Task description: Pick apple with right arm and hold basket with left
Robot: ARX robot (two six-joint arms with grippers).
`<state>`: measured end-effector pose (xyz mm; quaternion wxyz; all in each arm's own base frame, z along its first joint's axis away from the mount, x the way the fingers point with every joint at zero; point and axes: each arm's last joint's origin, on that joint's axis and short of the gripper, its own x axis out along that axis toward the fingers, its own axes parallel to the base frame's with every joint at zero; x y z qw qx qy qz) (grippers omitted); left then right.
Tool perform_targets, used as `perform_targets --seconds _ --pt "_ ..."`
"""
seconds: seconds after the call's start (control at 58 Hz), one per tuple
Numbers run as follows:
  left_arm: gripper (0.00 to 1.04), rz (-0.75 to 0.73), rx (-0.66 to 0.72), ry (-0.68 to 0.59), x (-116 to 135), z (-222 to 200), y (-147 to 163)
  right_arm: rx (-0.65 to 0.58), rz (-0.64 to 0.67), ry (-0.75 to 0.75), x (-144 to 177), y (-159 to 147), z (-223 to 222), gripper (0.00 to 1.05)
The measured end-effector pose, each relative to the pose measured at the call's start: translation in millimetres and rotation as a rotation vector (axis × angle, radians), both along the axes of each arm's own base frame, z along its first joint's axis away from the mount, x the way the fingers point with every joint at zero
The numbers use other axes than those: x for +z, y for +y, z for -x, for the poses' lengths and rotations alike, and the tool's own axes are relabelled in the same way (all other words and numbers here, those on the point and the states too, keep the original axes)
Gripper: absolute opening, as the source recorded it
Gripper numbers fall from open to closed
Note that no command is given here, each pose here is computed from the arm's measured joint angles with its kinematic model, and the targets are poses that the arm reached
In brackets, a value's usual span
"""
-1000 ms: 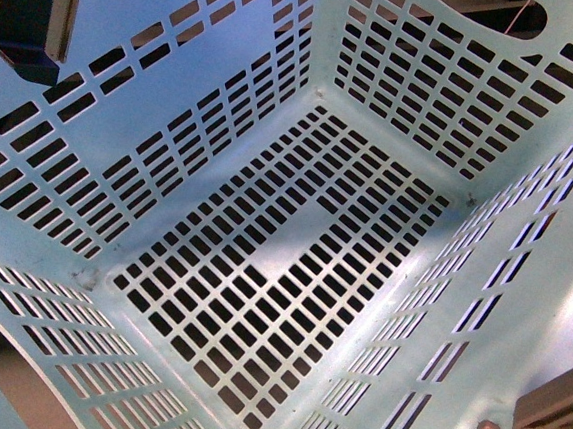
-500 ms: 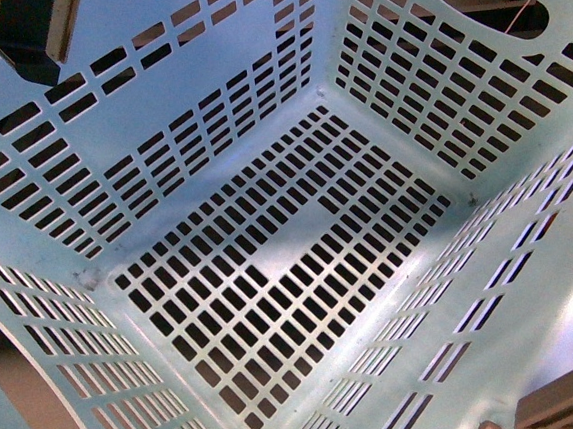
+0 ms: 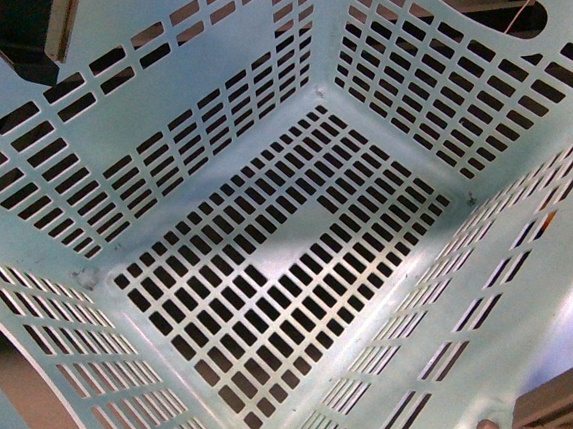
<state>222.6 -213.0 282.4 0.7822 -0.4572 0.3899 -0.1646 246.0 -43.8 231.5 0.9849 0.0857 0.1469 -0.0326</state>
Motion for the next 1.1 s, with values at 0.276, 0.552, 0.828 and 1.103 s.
perform_targets --seconds 0.276,0.552,0.828,1.103 --pt "0.08 0.000 0.000 0.000 0.0 0.1 -0.1 0.175 -0.063 -0.139 38.1 77.4 2.2 0.71" --pt "0.08 0.000 0.000 0.000 0.0 0.1 -0.1 0.297 -0.101 -0.053 16.2 130.1 0.5 0.71" --pt "0.08 -0.014 -0.008 -0.004 -1.7 -0.4 -0.6 0.024 -0.049 -0.119 20.6 117.5 6.5 0.96" --pt "0.08 -0.010 -0.007 -0.001 -1.8 -0.7 -0.9 -0.194 -0.010 -0.213 35.2 98.0 35.3 0.96"
